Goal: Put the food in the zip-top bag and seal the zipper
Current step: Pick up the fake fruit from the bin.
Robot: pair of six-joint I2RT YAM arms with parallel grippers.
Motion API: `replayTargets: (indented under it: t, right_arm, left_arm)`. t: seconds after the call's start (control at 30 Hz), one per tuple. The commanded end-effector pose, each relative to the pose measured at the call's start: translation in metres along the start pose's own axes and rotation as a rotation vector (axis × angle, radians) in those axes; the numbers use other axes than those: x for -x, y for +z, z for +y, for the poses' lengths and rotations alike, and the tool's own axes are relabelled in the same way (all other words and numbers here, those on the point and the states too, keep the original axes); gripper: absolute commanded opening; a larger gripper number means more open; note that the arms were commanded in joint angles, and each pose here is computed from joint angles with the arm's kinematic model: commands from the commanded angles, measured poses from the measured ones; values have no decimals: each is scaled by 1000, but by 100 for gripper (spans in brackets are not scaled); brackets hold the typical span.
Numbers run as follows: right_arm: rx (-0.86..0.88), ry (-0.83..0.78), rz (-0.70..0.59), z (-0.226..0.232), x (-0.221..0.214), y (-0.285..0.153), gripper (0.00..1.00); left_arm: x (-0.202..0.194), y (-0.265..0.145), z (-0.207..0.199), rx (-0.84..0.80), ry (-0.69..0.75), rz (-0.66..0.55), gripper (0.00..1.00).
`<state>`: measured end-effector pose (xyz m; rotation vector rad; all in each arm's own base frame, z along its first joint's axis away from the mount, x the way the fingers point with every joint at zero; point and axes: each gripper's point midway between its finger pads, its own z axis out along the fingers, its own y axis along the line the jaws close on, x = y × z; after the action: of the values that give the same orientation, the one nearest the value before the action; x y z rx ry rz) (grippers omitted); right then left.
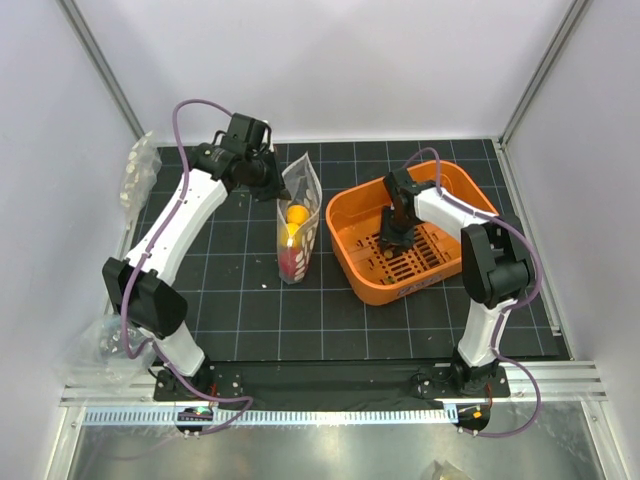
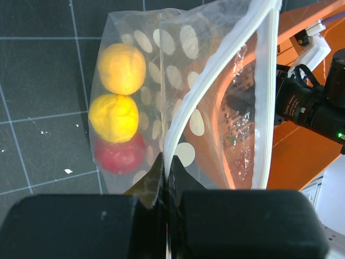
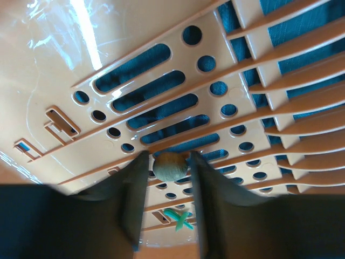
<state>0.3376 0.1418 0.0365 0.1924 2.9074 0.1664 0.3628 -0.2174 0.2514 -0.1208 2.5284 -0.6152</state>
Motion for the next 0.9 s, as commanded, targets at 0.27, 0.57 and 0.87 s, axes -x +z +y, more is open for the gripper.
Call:
replayTargets:
  t: [0.27, 0.57, 0.87]
  right_arm:
    - [-52, 1, -59, -11, 7, 1, 57]
    - [-27, 8, -136, -2, 26, -20, 31]
    - [139, -24, -354, 31, 70, -111, 29]
  left_arm:
    - [5, -14, 2, -2, -1, -52, 0]
    - [4, -18, 5, 7, 19, -69, 0]
    - [3, -21, 9, 39, 42, -124, 0]
